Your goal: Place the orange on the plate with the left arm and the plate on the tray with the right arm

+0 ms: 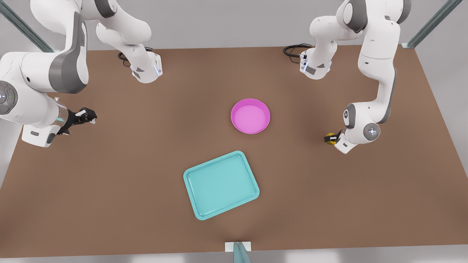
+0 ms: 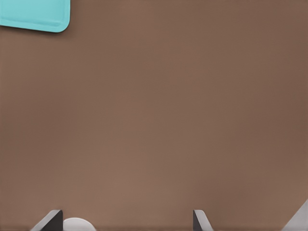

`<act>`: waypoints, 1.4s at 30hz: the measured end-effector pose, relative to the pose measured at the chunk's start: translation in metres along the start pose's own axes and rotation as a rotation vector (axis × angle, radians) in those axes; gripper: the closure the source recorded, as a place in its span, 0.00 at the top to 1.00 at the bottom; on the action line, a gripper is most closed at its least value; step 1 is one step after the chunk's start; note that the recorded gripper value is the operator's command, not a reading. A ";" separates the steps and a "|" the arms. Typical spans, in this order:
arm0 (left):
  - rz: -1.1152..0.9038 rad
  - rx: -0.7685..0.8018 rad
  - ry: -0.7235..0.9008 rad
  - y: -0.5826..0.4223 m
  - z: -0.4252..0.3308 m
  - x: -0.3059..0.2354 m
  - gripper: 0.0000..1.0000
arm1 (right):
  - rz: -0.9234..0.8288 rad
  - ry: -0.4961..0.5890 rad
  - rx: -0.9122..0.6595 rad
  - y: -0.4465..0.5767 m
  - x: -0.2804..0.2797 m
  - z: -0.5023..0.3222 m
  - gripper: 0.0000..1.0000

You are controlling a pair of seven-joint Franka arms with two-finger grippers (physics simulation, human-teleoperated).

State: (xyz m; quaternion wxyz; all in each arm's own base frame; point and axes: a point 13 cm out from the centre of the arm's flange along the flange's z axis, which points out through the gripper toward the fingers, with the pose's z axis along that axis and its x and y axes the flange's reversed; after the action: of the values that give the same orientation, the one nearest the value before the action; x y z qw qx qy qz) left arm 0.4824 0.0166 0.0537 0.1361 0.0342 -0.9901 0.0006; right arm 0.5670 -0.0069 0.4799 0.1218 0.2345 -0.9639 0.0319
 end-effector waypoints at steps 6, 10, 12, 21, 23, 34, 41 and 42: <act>0.015 -0.005 0.012 -0.005 0.012 0.000 1.00 | -0.010 0.001 0.000 0.000 0.000 0.000 1.00; 0.017 -0.006 0.025 -0.005 0.017 0.003 1.00 | -0.015 0.001 0.000 0.000 0.000 0.000 1.00; 0.018 -0.007 0.032 -0.005 0.021 0.004 0.85 | -0.017 0.001 0.000 0.000 0.000 0.000 1.00; 0.016 -0.012 0.008 -0.006 0.007 -0.006 0.63 | -0.014 0.001 -0.003 -0.005 0.003 0.001 1.00; 0.032 -0.008 -0.026 -0.021 -0.024 -0.025 0.63 | -0.012 0.001 -0.004 -0.007 0.004 0.001 1.00; 0.504 -0.012 -0.027 -0.531 -0.120 0.097 0.64 | -0.017 0.002 -0.004 -0.006 0.004 0.001 1.00; 0.406 -0.215 0.219 -0.509 -0.053 0.205 0.64 | -0.020 0.003 -0.005 -0.006 0.004 0.001 1.00; 0.389 -0.237 0.224 -0.504 -0.046 0.207 0.64 | -0.021 0.003 -0.005 -0.006 0.004 0.001 1.00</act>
State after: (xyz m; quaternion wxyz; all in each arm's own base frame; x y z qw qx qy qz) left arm 0.3298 -0.5001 0.1495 0.2455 -0.1736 -0.9499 -0.0856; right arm 0.5661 -0.0140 0.4797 0.1240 0.2442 -0.9614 0.0285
